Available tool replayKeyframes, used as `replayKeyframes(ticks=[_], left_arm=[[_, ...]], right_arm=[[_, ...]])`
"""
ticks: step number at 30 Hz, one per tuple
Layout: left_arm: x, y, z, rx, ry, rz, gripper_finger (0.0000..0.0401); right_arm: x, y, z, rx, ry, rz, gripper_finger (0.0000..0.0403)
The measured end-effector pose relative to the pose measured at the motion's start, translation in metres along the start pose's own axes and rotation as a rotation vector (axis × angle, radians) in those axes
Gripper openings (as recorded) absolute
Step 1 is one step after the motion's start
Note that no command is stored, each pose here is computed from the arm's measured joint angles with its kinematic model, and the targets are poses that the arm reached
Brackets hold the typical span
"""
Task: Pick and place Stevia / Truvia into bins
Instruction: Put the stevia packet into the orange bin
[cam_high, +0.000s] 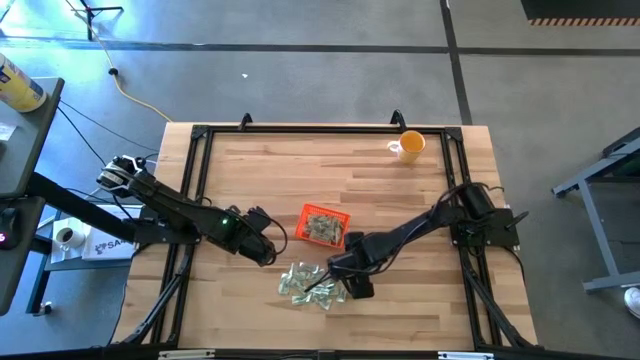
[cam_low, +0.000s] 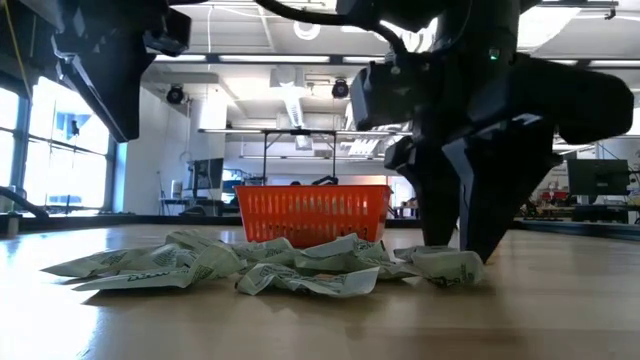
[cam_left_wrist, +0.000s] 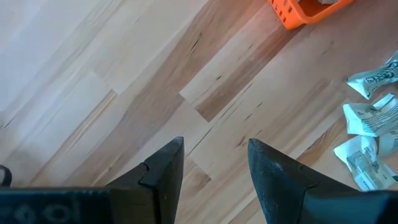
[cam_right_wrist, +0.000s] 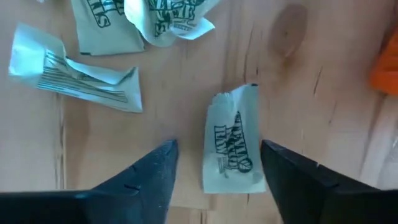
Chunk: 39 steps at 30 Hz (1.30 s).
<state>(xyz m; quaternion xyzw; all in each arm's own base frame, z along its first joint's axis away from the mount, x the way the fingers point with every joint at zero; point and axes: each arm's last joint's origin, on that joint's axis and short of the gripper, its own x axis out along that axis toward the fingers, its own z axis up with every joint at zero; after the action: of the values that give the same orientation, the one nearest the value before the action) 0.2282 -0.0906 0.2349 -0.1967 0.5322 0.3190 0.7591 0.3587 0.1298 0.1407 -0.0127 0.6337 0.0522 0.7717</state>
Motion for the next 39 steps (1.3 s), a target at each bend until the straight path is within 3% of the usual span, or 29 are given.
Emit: replayKeyframes(ticks=[4, 10, 14, 18, 21, 24, 30, 34, 39], left_arm=[[0.000, 0.001, -0.001, 0.006, 0.008, 0.014, 0.0211], [0.000, 0.002, -0.001, 0.018, 0.012, 0.023, 0.0211], [0.000, 0.003, -0.001, 0.019, 0.014, 0.024, 0.0211], [0.000, 0.002, -0.001, 0.023, 0.019, 0.021, 0.0211], [0.000, 0.002, -0.001, 0.037, 0.017, 0.015, 0.0211], [0.000, 0.001, -0.001, 0.036, 0.016, 0.010, 0.0211], [0.000, -0.008, 0.001, 0.107, 0.037, -0.105, 0.0211], [-0.002, -0.020, 0.007, 0.149, -0.015, -0.230, 0.0211], [0.007, -0.025, 0.015, 0.032, -0.002, -0.327, 0.0211]], right_arm=[[0.002, -0.004, 0.001, 0.014, 0.014, 0.009, 0.0159], [0.000, -0.013, 0.002, 0.048, 0.021, 0.012, 0.0016], [-0.029, -0.013, 0.010, 0.070, -0.013, -0.050, 0.0018], [-0.077, -0.021, 0.031, 0.103, -0.160, -0.101, 0.0004], [-0.091, -0.042, 0.045, 0.163, -0.216, -0.045, 0.0019], [-0.084, -0.071, 0.050, 0.231, -0.200, 0.001, 0.0049], [-0.085, -0.108, 0.049, 0.319, -0.190, -0.027, 0.0160], [-0.093, -0.103, 0.040, 0.310, -0.135, -0.014, 0.0243], [-0.109, -0.068, 0.018, 0.219, -0.014, -0.148, 0.0314]])
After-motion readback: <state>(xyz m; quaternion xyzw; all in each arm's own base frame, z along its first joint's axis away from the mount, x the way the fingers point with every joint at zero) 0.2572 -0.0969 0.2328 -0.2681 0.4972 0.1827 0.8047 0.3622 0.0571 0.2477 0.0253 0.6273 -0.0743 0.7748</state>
